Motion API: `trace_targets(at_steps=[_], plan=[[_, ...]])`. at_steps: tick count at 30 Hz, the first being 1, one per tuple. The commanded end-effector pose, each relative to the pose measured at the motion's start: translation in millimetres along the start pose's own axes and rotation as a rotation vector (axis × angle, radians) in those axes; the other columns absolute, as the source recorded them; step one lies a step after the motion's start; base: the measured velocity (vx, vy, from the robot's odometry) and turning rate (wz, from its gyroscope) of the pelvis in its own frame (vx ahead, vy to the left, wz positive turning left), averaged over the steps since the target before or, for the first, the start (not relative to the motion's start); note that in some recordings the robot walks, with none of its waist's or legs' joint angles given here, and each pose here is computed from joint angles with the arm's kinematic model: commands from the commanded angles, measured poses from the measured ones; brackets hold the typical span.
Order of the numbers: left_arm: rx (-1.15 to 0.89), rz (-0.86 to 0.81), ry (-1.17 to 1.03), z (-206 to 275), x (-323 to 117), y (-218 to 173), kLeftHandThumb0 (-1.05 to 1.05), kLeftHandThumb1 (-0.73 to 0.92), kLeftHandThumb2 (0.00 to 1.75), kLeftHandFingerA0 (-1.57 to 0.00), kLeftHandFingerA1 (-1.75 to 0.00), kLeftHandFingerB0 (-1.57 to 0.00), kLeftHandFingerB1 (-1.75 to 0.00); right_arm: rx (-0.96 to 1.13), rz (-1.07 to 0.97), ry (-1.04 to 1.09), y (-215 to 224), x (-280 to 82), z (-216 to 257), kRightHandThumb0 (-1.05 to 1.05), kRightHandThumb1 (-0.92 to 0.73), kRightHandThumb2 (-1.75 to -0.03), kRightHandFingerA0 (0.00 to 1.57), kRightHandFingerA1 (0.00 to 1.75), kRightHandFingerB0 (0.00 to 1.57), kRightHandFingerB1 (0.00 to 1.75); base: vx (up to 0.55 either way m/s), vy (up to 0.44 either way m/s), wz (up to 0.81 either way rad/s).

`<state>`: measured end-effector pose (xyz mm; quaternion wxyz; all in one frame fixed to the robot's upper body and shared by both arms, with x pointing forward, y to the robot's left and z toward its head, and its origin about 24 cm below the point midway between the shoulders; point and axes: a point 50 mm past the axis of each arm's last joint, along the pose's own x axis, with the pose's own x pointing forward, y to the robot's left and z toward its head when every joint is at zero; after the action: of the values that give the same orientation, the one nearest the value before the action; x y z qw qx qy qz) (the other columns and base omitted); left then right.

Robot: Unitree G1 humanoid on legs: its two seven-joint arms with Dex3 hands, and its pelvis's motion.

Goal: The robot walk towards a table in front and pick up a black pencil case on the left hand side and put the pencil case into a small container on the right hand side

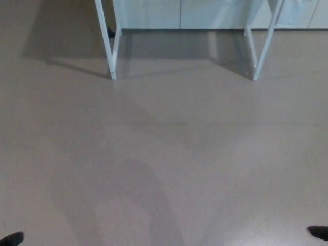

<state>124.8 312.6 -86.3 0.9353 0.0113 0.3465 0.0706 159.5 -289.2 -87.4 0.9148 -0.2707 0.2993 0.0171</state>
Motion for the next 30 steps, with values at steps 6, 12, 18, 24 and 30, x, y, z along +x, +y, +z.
trace_targets(at_steps=[6, 12, 18, 24, 30], plan=[[0.063, 0.036, 0.003, 1.3, -2.4, 8.6, -0.10, 0.56, 0.56, -0.42, -0.38, -0.27, -0.31, -0.034, 0.006, 0.010, -0.4, 0.2, -1.6, -0.47, -0.48, -0.75, 0.48, 0.49, 0.36, 0.46, 0.29, -0.020, -0.06], [0.039, 0.030, -0.008, -0.5, -0.3, 6.3, -0.07, 0.41, 0.86, -0.30, -0.56, -0.13, -0.47, -0.074, 0.013, 0.011, -4.1, 5.2, 2.8, -0.46, -0.49, -0.75, 0.50, 0.50, 0.37, 0.46, 0.39, 0.141, -0.03], [0.035, 0.045, 0.010, -6.8, -4.1, 9.7, -0.10, 0.57, 0.57, -0.41, -0.38, -0.29, -0.31, -0.094, 0.031, 0.023, -0.2, 4.9, 1.1, -0.40, -0.58, -0.57, 0.55, 0.39, 0.44, 0.36, 0.40, 0.159, -0.18], [0.022, 0.030, 0.008, -14.3, -8.4, 7.3, -0.05, 0.40, 0.85, -0.28, -0.55, -0.15, -0.47, -0.092, 0.054, 0.025, -0.8, -1.3, -5.4, -0.37, -0.59, -0.58, 0.54, 0.39, 0.43, 0.36, 0.37, 0.015, 0.16], [0.011, 0.028, 0.012, -16.2, -9.9, 7.4, -0.04, 0.42, 0.86, -0.28, -0.55, -0.13, -0.47, -0.113, 0.068, 0.031, 1.0, -1.8, -6.8, -0.37, -0.60, -0.58, 0.53, 0.39, 0.43, 0.36, 0.50, -0.117, 0.22]])
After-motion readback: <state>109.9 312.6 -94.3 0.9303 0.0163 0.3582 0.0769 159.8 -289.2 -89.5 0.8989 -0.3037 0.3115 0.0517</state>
